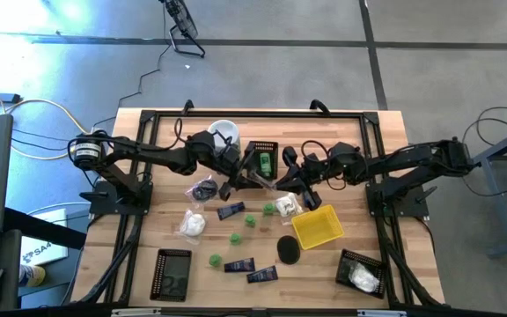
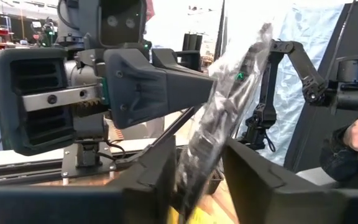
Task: Pick & Place Travel size toiletries
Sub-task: Put the black hair brush into the bottom left black bin
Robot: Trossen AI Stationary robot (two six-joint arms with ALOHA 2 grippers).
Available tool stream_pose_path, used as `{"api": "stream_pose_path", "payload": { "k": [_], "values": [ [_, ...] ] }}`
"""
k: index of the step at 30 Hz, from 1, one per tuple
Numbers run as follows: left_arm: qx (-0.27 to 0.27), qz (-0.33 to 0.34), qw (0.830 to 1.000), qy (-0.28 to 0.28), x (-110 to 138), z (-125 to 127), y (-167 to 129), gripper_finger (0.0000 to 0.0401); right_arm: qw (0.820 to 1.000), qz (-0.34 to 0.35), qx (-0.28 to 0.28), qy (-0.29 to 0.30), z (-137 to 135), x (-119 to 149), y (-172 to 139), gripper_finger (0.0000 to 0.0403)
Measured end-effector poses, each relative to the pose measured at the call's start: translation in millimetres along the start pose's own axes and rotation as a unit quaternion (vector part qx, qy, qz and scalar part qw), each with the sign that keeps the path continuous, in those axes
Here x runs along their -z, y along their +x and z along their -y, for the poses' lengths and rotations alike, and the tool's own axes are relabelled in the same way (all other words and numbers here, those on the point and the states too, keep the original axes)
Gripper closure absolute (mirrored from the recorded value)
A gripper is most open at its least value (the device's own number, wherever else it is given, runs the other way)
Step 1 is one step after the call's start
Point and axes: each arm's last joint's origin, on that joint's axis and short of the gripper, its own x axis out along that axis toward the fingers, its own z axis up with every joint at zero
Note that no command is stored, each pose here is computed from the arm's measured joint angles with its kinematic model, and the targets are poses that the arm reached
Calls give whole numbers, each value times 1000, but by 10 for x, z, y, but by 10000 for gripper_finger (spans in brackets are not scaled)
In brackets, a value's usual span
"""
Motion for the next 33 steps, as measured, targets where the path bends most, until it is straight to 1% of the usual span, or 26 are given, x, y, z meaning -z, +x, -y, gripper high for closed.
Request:
{"api": "stream_pose_path", "payload": {
  "k": [5, 10, 13, 23, 25, 27, 30, 33],
  "values": [
    [3, -1, 1000, 1, 3, 3, 0, 334, 1000, 1, 0, -1, 2, -3, -2, 400],
    [3, -1, 1000, 3, 3, 3, 0, 364, 1000, 0, 0, -1, 2, -3, -2, 400],
    [3, -1, 1000, 3, 2, 3, 0, 371, 1000, 0, -1, -1, 0, -2, -2, 400],
    [3, -3, 1000, 0, 4, 2, -2, 370, 1000, 3, 7, 6, 1, -6, 0, 398],
    [3, -3, 1000, -3, 4, 1, -3, 370, 1000, 4, 6, 7, 1, -7, 0, 387],
    [2, -3, 1000, -4, 5, 1, -3, 371, 1000, 4, 8, 7, 1, -8, 0, 366],
    [2, -3, 1000, -4, 5, 1, -3, 371, 1000, 6, 18, 12, 7, -9, 0, 319],
    [2, -3, 1000, -3, 3, 0, -3, 371, 999, 12, 41, 23, 21, -11, -1, 271]
  ]
}}
